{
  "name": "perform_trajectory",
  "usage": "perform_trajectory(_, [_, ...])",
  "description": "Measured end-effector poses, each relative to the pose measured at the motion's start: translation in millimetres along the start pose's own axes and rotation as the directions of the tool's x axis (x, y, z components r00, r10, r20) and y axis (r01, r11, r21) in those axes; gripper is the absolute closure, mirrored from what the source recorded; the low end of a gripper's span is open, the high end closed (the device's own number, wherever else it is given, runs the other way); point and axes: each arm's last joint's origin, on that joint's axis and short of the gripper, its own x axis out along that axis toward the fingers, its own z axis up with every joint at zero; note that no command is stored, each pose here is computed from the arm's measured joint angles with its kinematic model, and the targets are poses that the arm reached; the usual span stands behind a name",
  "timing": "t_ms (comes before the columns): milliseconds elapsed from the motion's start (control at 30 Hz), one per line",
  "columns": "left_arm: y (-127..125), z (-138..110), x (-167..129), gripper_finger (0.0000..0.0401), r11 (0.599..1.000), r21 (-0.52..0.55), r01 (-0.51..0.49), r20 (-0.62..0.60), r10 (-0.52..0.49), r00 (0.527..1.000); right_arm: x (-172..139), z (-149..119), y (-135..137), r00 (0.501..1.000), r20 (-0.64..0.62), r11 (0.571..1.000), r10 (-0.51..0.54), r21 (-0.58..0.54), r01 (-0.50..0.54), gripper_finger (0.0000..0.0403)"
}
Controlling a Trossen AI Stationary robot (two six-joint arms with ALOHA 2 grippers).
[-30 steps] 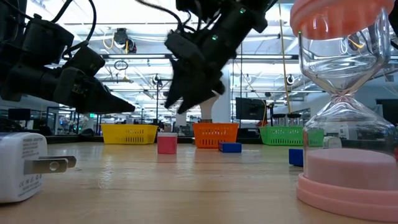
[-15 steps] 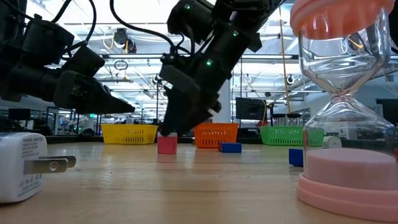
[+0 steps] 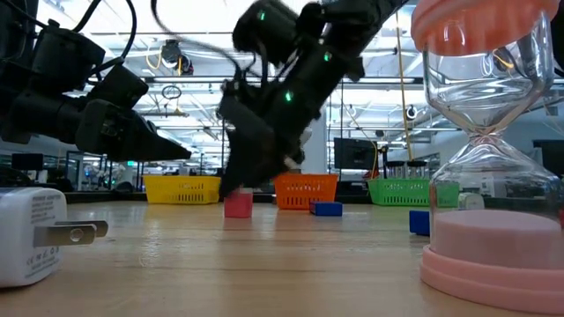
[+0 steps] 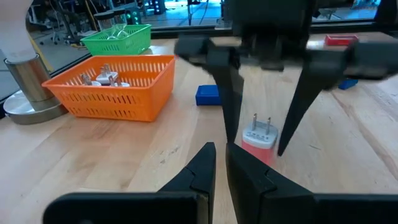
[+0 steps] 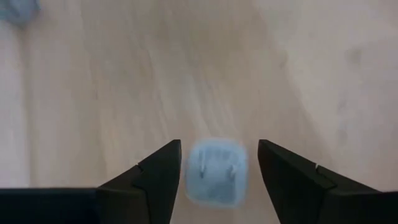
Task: Pick & Place Office items
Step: Put the pink charger adapter into the orange bin
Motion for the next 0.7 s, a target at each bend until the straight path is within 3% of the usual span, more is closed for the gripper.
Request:
perform_trajectory(233, [0.0, 0.0, 0.1, 0.0359, 1.000, 0.004, 0.000, 0.000, 0.000, 1.000, 13.5, -8.6, -0.8, 1.000, -0.027, 1.000, -0.011, 0.013, 0.011, 0.0206])
perform_trajectory(367, [0.0, -0.3, 0.1, 0.0359, 1.000, 0.005, 0.000, -0.004, 0.000, 1.000, 13.3, -8.6, -1.0, 1.000, -0.028, 1.000, -0.014, 0.013, 0.014, 0.0234])
perform_trajectory(500, [0.0, -0.6, 0.1, 0.0359, 1.000, 0.005, 0.000, -0.006, 0.000, 1.000, 6.0, -3.4, -0.3, 1.000, -0.008, 1.000, -0.005, 0.028, 0.005, 0.0273])
perform_trajectory(700, [0.0, -1.2, 0.1, 0.0359, 1.000, 0.007, 0.000, -0.013, 0.000, 1.000, -14.7, 9.3, 0.2, 0.999, 0.039, 0.997, 0.002, 0.074, -0.005, 0.0276])
